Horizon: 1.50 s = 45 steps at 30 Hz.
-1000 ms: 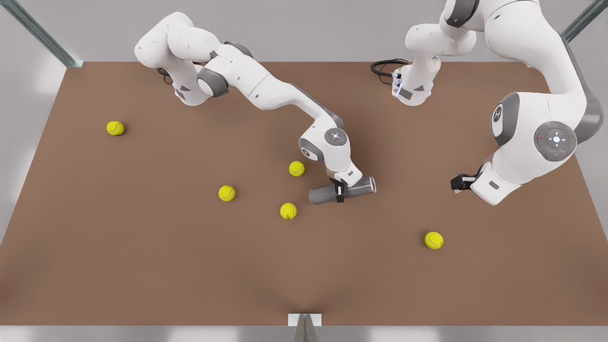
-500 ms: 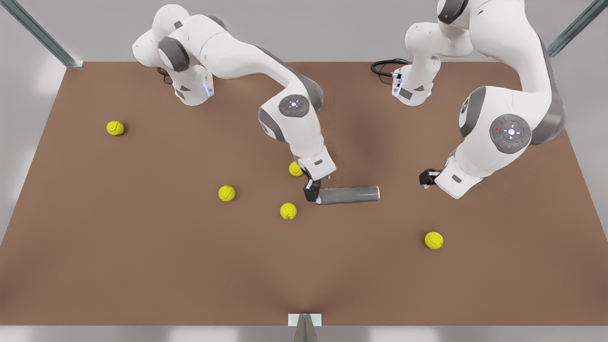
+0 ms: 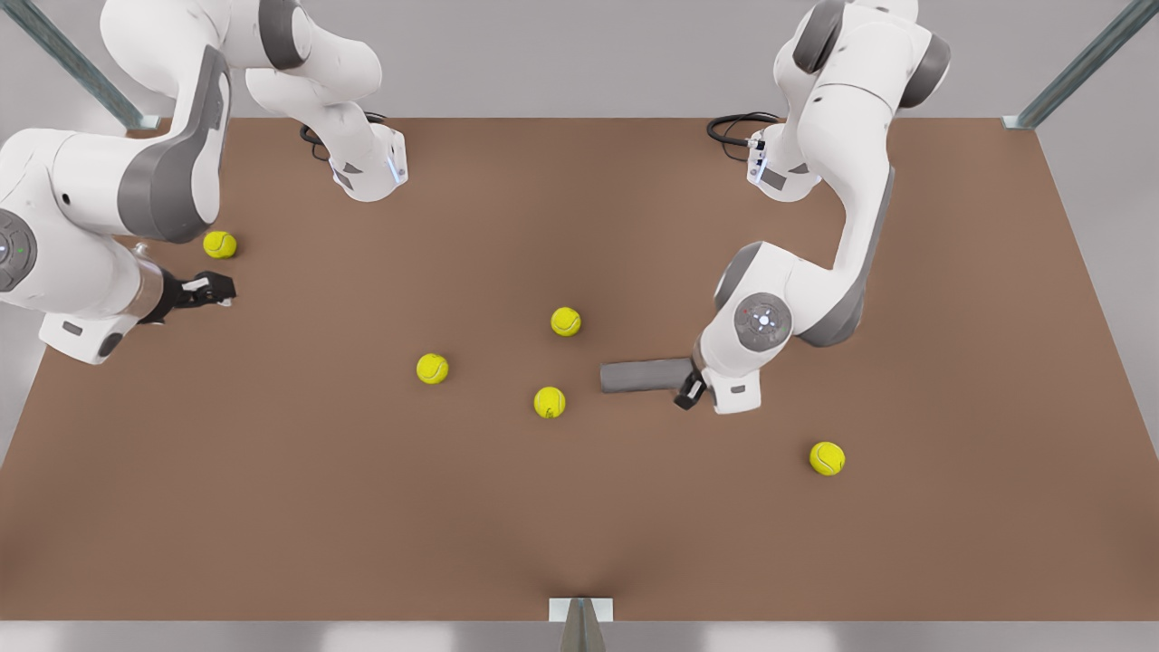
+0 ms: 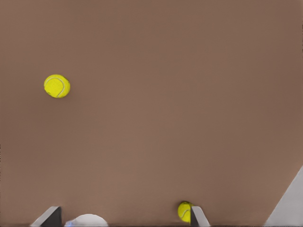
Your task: Put the tennis tube upright
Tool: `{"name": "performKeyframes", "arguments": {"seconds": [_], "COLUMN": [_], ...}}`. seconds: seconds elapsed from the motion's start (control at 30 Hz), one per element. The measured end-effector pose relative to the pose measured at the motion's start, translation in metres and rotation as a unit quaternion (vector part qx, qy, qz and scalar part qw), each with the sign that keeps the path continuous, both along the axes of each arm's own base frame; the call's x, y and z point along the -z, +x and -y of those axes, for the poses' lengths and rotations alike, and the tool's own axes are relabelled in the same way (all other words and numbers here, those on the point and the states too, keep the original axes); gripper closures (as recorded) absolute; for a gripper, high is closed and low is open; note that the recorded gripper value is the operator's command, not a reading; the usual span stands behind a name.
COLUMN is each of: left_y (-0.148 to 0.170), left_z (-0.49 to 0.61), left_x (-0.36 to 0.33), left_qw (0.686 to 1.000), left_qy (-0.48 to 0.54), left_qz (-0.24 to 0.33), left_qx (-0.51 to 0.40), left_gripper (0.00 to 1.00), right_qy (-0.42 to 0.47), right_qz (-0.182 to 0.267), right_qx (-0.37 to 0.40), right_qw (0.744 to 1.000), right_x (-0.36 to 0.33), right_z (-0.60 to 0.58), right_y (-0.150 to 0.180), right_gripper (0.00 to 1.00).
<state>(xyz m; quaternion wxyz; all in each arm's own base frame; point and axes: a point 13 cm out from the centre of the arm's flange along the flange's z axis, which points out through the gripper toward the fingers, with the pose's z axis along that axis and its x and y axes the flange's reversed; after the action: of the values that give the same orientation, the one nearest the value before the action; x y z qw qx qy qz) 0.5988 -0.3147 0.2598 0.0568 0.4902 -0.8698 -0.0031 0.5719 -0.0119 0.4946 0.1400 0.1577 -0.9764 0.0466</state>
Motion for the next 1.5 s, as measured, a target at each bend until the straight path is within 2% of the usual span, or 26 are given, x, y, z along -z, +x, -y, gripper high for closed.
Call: {"name": "performKeyframes", "arguments": {"seconds": [0.2,0.4,0.57,0.77,1.2,1.47,1.5], "left_y": [-0.038,-0.028,-0.042,-0.063,-0.069,-0.06,-0.059], "left_z": [0.028,0.046,0.04,0.061,0.064,0.069,0.069], "left_x": [0.041,0.088,0.123,0.143,0.196,0.215,0.216], "left_qw": [0.988,0.96,0.939,0.931,0.93,0.931,0.931], "left_qy": [0.008,0.001,0.012,0.014,0.022,0.011,0.01], "left_qz": [0.007,0.017,0.014,0.014,0.013,0.018,0.019], "left_qx": [-0.155,-0.28,-0.343,-0.364,-0.368,-0.365,-0.364], "left_gripper": [0.0,0.0,0.0,0.0,0.0,0.0,0.04], "right_qy": [0.004,-0.011,-0.018,-0.021,-0.024,-0.026,-0.026], "right_qz": [-0.01,-0.04,-0.044,-0.05,-0.053,-0.054,-0.054], "right_qx": [0.041,0.062,0.073,0.078,0.091,0.096,0.097], "right_qw": [0.999,0.997,0.996,0.995,0.994,0.994,0.993], "right_x": [-0.016,0.013,0.017,0.024,0.03,0.033,0.033], "right_z": [0.016,0.015,0.014,0.007,0.005,0.006,0.006], "right_y": [-0.025,-0.02,-0.02,-0.018,-0.017,-0.016,-0.016], "right_gripper": [0.0,0.0,0.0,0.0,0.0,0.0,0.0]}}
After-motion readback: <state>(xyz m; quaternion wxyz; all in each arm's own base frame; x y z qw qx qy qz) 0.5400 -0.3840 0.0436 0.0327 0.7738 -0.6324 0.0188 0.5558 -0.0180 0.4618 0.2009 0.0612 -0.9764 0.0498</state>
